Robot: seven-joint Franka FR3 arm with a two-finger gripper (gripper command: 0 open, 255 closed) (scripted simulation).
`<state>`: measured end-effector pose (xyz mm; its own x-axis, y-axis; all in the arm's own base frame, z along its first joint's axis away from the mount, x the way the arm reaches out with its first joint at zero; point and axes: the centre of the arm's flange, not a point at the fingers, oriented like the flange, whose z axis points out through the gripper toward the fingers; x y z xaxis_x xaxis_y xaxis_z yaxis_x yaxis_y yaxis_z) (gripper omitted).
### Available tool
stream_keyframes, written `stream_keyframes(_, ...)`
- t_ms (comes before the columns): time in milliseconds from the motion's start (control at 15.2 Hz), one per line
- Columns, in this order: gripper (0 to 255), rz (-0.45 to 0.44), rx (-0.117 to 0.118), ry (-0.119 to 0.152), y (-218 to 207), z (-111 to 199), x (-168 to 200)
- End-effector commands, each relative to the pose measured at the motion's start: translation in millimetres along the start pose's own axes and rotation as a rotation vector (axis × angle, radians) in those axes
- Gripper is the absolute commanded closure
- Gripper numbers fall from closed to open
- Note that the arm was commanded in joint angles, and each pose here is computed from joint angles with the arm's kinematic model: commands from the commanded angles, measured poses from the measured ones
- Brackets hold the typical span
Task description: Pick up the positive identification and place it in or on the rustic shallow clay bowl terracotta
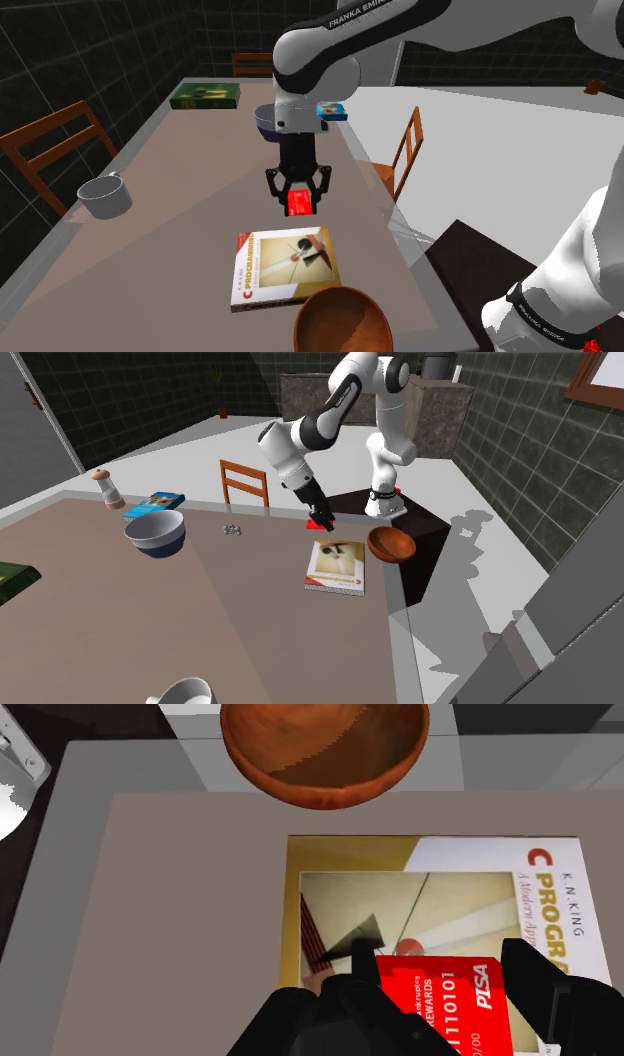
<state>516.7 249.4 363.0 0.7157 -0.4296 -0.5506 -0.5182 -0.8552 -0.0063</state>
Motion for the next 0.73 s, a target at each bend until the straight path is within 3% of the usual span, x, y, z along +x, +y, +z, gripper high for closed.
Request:
stream_keyframes(0,255,0.001,0.0,0.0,6,16,-24)
stream_keyframes(660,255,0.001,0.0,0.0,33,84,-134)
